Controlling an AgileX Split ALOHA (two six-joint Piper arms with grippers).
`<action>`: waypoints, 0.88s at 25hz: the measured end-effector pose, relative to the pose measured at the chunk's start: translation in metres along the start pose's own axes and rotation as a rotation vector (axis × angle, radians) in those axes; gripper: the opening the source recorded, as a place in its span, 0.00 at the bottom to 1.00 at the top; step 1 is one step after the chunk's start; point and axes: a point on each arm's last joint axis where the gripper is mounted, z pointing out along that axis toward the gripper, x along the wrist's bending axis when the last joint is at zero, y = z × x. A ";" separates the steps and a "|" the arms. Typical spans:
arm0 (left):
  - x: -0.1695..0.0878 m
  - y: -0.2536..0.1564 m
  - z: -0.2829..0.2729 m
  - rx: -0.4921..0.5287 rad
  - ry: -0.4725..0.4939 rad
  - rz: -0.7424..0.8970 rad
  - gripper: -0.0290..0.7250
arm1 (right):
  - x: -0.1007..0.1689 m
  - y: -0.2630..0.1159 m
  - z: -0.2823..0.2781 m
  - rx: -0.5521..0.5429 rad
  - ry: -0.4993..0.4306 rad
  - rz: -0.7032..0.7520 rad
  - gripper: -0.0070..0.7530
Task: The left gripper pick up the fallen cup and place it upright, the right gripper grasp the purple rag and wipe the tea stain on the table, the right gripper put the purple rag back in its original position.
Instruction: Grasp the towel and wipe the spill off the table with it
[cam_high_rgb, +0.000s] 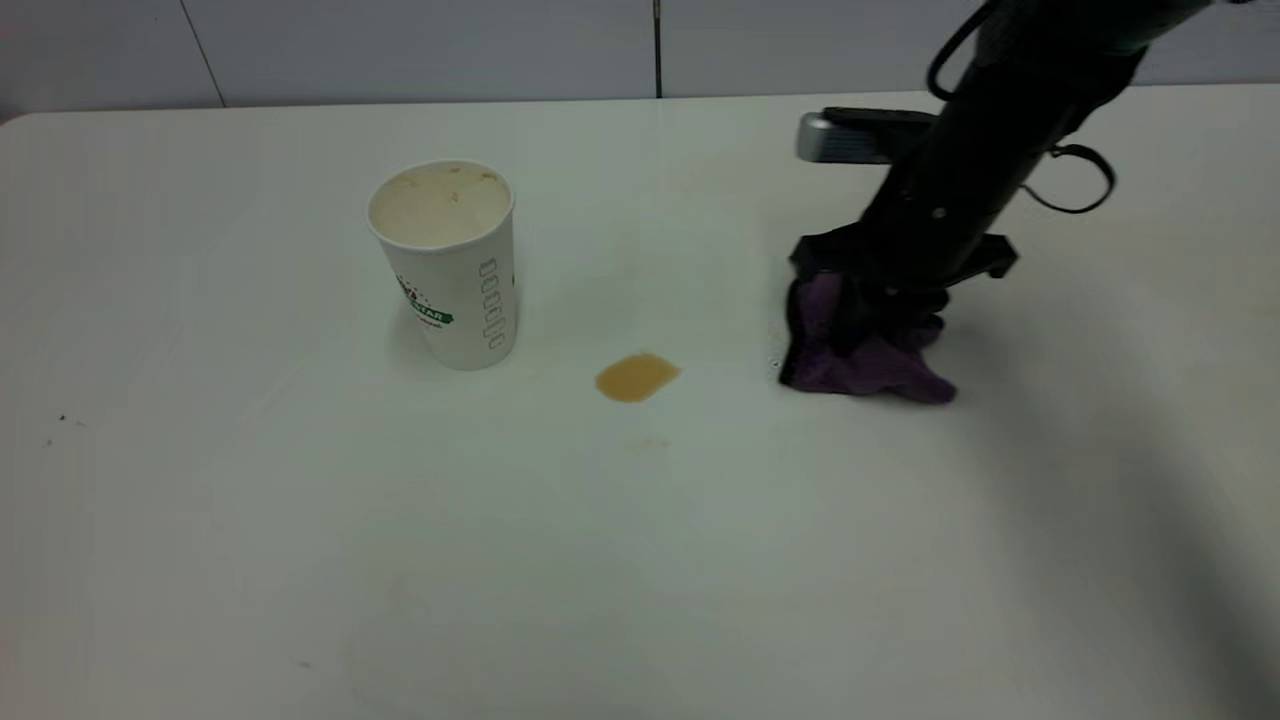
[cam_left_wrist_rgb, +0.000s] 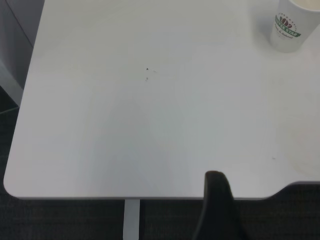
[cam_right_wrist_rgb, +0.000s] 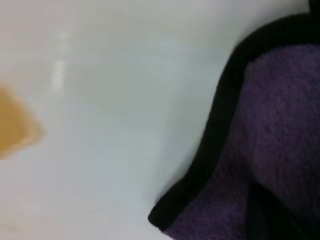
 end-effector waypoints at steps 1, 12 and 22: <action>0.000 0.000 0.000 0.000 0.000 0.000 0.76 | 0.012 0.002 0.003 -0.009 0.006 -0.024 0.10; 0.000 0.000 0.000 0.000 0.000 0.000 0.76 | 0.072 0.035 0.033 -0.005 0.115 -0.099 0.10; 0.000 0.000 0.000 0.000 0.000 0.000 0.76 | 0.129 0.024 0.046 0.064 0.169 -0.170 0.10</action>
